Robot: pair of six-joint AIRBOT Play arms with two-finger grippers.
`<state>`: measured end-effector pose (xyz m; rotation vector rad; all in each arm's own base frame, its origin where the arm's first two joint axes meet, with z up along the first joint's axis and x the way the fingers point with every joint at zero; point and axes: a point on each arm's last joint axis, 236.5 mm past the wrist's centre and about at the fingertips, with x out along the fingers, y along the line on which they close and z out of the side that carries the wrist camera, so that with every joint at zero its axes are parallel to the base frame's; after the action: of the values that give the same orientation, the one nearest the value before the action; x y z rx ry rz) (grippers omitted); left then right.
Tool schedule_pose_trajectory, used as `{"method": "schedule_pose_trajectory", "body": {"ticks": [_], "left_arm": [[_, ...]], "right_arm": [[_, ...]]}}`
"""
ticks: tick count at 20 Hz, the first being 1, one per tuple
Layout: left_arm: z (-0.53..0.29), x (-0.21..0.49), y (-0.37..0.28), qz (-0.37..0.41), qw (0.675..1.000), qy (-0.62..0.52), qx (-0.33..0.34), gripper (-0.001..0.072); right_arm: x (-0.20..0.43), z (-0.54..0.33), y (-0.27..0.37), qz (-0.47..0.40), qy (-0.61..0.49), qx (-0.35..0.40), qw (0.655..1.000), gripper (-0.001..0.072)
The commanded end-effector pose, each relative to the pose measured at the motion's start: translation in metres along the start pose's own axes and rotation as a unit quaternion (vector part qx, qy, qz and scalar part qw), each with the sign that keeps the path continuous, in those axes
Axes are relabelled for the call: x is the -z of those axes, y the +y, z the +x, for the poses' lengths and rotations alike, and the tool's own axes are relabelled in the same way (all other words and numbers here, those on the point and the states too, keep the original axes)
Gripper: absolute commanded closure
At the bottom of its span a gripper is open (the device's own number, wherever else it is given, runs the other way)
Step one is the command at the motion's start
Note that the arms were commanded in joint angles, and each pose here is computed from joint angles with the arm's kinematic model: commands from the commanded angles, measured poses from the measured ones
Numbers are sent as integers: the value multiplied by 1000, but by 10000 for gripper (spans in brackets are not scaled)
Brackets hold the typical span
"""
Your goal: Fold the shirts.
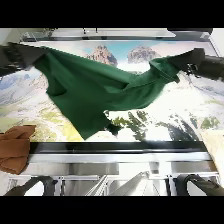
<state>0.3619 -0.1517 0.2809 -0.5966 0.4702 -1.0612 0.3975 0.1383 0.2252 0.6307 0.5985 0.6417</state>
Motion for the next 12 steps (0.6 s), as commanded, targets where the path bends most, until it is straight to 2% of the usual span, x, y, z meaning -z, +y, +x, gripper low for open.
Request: {"method": "schedule_pose_trajectory", "body": {"ticks": [1,4,7,9,12], "left_arm": [[17,6,-15,35,996,62,59,691],[-3,-18,-109,125,984,53,118,691],[-42,-32,-236,240,956,-8,170,690],[-59,-29,-296,316,939,-47,125,688],[-72,-34,-337,392,914,-104,3,686]], "right_arm": [[-13,5,23,-33,-35,-65,997,679],[-42,-47,78,-122,-104,-90,983,678],[-58,-130,163,-273,-205,-81,936,678],[-59,-191,219,-362,-296,-47,883,678],[-51,-257,263,-424,-403,14,811,678]]}}
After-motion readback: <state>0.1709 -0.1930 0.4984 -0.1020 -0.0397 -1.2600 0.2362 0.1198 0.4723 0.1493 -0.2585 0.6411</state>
